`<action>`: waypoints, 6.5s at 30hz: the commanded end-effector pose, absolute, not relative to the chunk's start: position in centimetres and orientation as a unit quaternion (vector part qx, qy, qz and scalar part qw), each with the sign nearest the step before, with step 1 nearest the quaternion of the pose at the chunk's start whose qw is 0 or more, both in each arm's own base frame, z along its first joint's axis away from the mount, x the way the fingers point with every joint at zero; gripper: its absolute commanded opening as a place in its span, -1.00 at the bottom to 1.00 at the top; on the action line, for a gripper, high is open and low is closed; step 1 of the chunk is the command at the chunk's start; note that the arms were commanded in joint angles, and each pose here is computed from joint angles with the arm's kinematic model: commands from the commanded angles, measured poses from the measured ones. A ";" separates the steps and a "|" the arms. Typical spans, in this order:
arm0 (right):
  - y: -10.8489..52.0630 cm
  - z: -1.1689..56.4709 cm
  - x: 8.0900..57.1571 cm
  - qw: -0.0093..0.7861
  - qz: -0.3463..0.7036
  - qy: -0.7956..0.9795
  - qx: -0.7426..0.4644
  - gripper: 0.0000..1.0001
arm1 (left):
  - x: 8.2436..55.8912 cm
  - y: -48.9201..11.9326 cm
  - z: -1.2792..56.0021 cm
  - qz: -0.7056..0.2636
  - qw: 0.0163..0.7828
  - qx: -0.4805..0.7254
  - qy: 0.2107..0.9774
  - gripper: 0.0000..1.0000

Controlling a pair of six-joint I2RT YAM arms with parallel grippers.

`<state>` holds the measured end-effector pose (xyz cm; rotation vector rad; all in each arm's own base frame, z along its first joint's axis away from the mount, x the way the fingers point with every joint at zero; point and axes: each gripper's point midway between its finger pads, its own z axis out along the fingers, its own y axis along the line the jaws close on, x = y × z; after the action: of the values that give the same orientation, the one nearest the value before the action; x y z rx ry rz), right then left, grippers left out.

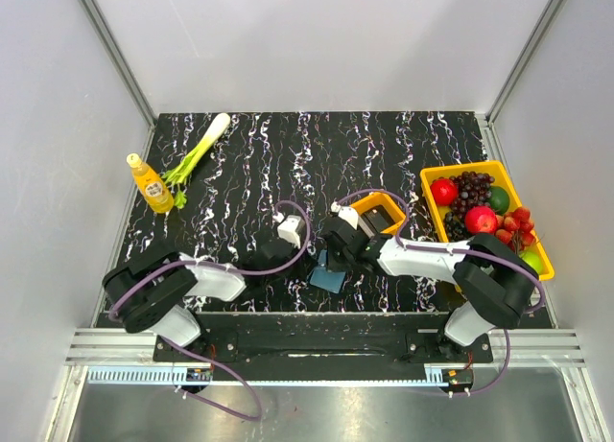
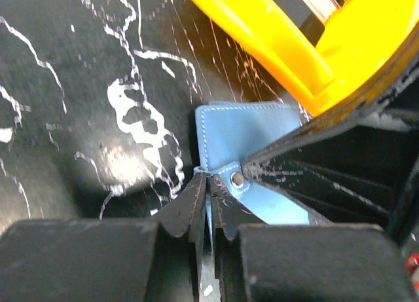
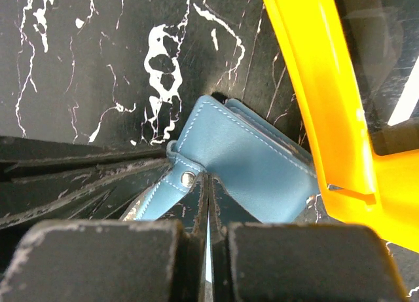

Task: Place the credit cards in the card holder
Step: Close the card holder at the center of the board.

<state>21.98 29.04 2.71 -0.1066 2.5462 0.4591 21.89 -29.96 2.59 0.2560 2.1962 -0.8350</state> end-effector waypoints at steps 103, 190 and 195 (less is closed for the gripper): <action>29.8 5.5 22.2 0.193 0.295 0.935 0.030 -0.56 | 17.9 -28.0 -1.0 -0.167 0.281 0.099 0.940 -1.00; 26.9 3.0 21.5 0.170 0.213 0.962 0.026 -0.56 | 17.9 -27.4 -1.6 -0.144 0.276 0.092 0.946 -1.00; 27.2 3.0 21.5 0.170 0.220 0.960 0.027 -0.53 | 18.0 -27.4 -1.6 -0.144 0.277 0.090 0.946 -1.00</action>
<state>21.26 27.23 3.40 0.0761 2.7349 0.6229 19.38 -30.95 2.33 0.1874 2.4212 -0.6050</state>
